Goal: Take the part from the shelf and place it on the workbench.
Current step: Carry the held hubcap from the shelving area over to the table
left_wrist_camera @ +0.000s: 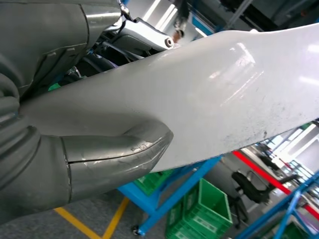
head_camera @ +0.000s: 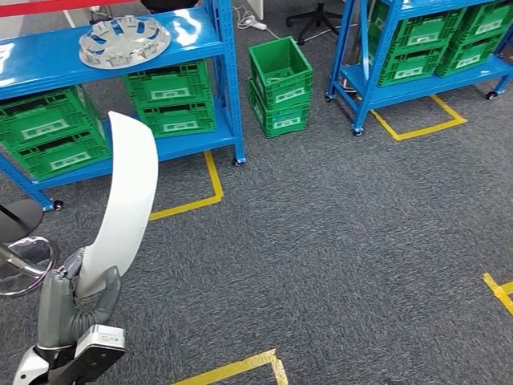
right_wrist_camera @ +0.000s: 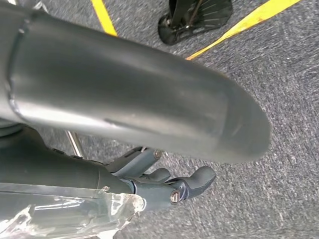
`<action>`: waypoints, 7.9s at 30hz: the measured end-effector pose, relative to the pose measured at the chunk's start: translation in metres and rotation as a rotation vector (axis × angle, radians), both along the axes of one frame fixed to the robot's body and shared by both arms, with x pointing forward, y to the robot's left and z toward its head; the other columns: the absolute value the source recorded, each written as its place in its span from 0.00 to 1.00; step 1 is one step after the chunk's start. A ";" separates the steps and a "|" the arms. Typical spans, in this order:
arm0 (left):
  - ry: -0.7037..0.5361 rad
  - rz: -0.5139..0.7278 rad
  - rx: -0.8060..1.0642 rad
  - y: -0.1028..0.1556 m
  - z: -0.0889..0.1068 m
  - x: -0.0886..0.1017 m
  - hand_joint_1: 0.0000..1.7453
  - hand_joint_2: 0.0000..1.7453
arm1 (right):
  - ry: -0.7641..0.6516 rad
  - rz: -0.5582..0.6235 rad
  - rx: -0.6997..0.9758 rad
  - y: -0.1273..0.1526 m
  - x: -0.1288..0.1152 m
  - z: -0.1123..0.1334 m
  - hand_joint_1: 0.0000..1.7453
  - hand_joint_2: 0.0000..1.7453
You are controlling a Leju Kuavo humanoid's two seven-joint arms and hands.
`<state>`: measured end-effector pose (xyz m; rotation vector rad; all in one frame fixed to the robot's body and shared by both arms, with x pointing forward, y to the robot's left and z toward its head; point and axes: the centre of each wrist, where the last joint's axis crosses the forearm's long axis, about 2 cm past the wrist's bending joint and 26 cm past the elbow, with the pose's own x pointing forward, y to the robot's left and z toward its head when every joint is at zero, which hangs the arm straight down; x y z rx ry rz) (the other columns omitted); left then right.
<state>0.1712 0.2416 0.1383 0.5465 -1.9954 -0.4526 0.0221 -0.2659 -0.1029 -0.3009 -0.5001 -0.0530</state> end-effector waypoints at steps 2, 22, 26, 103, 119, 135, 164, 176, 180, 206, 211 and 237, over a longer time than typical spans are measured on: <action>0.001 0.002 -0.001 0.000 0.000 0.000 1.00 1.00 | -0.002 0.000 0.000 0.000 0.001 0.000 0.00 0.00; 0.010 0.011 -0.021 -0.002 0.006 0.000 1.00 1.00 | 0.012 0.005 -0.006 -0.002 0.001 0.000 0.00 0.00; 0.013 0.015 -0.023 -0.002 0.006 -0.001 1.00 1.00 | 0.011 0.006 -0.008 -0.002 0.003 0.001 0.00 0.00; 0.002 -0.181 -0.202 -0.004 0.011 0.009 1.00 1.00 | 0.106 -0.071 -0.040 -0.001 0.004 0.004 0.00 0.00; -0.020 -0.239 -0.229 -0.017 0.012 0.014 1.00 1.00 | 0.116 -0.083 -0.042 -0.001 0.004 0.005 0.00 0.00; -0.032 -0.265 -0.233 -0.021 0.013 0.016 1.00 1.00 | 0.122 -0.096 -0.046 -0.003 0.001 0.005 0.00 0.00; -0.028 -0.302 -0.253 -0.019 0.008 0.014 1.00 1.00 | 0.124 -0.092 -0.036 -0.003 -0.003 0.005 0.00 0.00; -0.025 -0.307 -0.255 -0.019 0.007 0.013 1.00 1.00 | 0.113 -0.085 -0.037 -0.002 0.001 0.005 0.00 0.00; -0.025 -0.307 -0.255 -0.019 0.007 0.013 1.00 1.00 | 0.113 -0.083 -0.040 -0.002 0.001 0.006 0.00 0.00; -0.019 -0.311 -0.257 -0.016 0.005 0.011 1.00 1.00 | 0.116 -0.073 -0.042 -0.003 0.001 0.006 0.00 0.00; -0.026 -0.326 -0.265 -0.016 0.006 0.013 1.00 1.00 | 0.118 -0.061 -0.049 -0.003 0.001 0.006 0.00 0.00; 0.003 -0.352 -0.271 -0.016 0.000 0.013 1.00 1.00 | 0.119 -0.060 -0.051 -0.001 0.001 0.006 0.00 0.00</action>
